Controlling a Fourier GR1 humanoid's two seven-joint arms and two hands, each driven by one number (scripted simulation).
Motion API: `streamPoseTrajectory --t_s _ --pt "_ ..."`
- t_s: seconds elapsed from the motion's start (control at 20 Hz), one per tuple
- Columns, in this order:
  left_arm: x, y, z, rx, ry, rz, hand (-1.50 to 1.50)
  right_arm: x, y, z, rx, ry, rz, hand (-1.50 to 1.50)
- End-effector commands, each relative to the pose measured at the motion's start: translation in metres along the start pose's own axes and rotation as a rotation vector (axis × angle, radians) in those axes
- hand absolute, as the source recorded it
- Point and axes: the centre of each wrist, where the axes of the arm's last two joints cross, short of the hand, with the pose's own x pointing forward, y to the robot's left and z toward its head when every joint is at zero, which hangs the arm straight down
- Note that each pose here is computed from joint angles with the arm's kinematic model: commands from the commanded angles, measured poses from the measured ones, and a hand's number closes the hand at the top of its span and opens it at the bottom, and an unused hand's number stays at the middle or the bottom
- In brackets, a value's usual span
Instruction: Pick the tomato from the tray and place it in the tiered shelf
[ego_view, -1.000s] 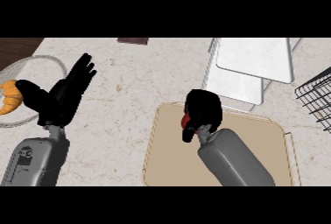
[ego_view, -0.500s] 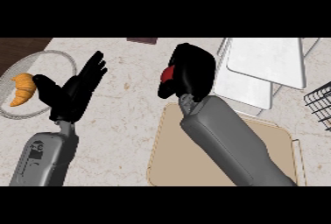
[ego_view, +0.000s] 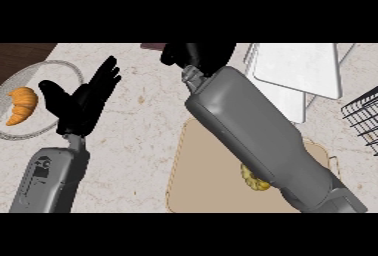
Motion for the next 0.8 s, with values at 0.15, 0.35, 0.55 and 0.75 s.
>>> streamPoseTrajectory --t_s 0.15,0.35,0.55,0.75 --pt "-0.01 0.006 0.001 0.045 0.013 -0.002 0.0 0.046 -0.021 -0.015 -0.14 0.262 -0.007 1.5" --pt "-0.012 0.01 0.005 0.066 0.014 0.0 0.0 0.045 -0.019 -0.03 -0.171 0.311 0.01 1.5" --pt "-0.023 0.017 0.013 0.094 0.041 0.013 0.0 0.047 -0.024 -0.044 -0.178 0.364 0.042 1.5" --pt "-0.021 0.023 0.014 0.122 0.04 0.011 0.0 0.045 -0.032 -0.05 -0.203 0.389 -0.052 1.5"
